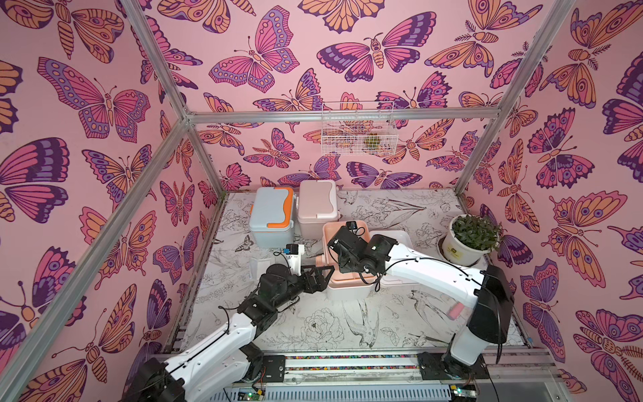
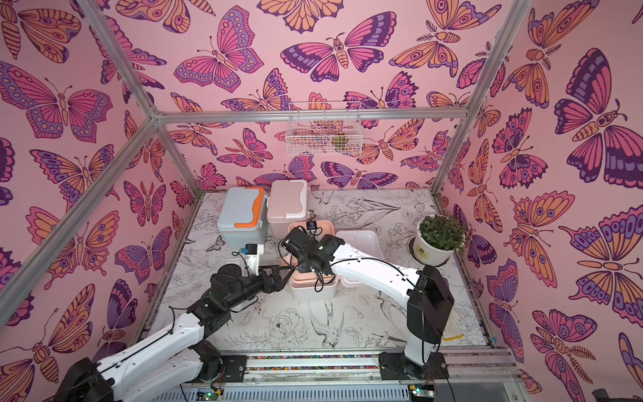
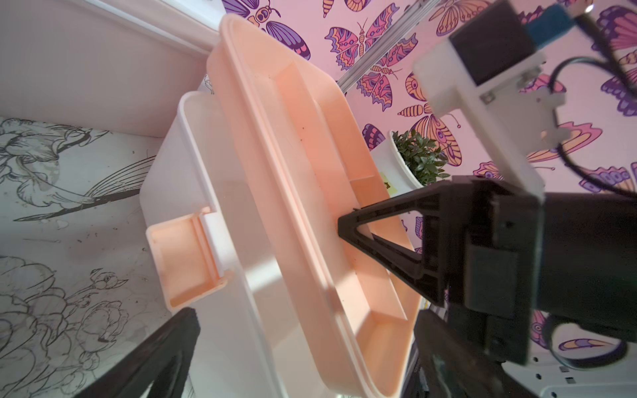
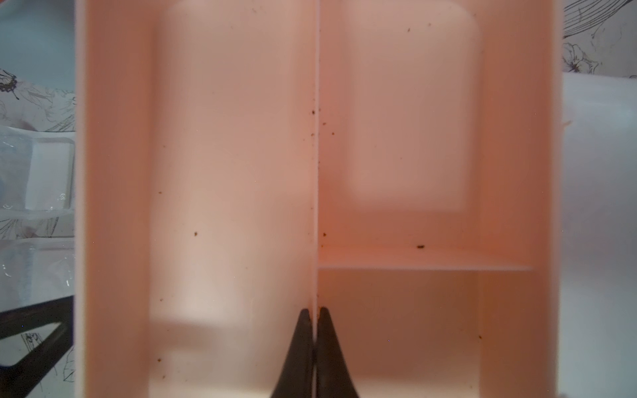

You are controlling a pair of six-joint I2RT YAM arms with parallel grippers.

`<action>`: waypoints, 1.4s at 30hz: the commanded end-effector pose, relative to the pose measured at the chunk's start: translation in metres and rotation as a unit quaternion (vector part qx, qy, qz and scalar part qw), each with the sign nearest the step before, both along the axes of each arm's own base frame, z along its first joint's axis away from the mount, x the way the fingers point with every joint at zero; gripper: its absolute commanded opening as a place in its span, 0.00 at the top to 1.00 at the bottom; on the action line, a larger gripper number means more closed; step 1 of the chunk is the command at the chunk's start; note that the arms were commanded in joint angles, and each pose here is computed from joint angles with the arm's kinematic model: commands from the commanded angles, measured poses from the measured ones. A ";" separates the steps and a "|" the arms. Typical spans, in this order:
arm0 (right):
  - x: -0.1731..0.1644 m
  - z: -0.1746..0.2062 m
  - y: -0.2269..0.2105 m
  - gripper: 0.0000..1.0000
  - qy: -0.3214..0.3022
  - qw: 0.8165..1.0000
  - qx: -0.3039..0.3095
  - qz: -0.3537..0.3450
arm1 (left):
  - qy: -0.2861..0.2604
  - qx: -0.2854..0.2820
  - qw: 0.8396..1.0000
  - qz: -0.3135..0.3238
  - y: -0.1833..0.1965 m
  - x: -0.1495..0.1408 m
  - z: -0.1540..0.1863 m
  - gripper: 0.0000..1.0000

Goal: Open first aid kits and take out gauze
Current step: Pick up the compartment layer from the first aid kit, then place the compartment layer in the first aid kit.

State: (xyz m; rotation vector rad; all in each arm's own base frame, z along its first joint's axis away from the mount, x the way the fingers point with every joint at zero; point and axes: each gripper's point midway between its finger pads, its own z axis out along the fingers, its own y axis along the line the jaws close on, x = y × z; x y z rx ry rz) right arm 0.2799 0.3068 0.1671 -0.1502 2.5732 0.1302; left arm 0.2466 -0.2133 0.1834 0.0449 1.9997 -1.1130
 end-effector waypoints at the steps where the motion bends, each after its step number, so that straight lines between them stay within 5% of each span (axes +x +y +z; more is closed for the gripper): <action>1: 0.000 0.013 -0.001 1.00 -0.019 1.000 -0.005 0.014 | 0.038 0.001 0.999 0.030 0.014 -0.005 -0.001 0.00; 7: -0.007 0.039 -0.006 1.00 -0.040 0.998 0.021 0.041 | 0.032 0.011 0.999 0.024 0.022 -0.015 0.023 0.00; 11: -0.020 0.088 -0.025 1.00 -0.107 0.988 0.085 0.065 | 0.003 0.006 1.000 0.008 0.023 -0.023 0.060 0.00; 20: -0.065 0.181 -0.120 1.00 -0.287 0.928 0.231 0.056 | -0.103 -0.039 0.993 -0.047 0.024 -0.054 0.142 0.00; 29: -0.102 0.197 -0.208 1.00 -0.373 0.885 0.279 -0.005 | -0.146 -0.039 0.987 -0.054 0.034 -0.074 0.154 0.00; 33: -0.099 0.194 -0.199 1.00 -0.362 0.892 0.270 0.003 | -0.143 -0.034 0.987 -0.056 0.031 -0.069 0.153 0.00; 37: -0.082 0.179 -0.162 1.00 -0.313 0.918 0.241 0.024 | -0.118 -0.019 0.992 -0.040 0.028 -0.053 0.140 0.00; 42: -0.054 0.143 -0.092 1.00 -0.210 0.956 0.194 0.060 | -0.008 0.069 0.997 0.016 0.033 -0.018 0.086 0.00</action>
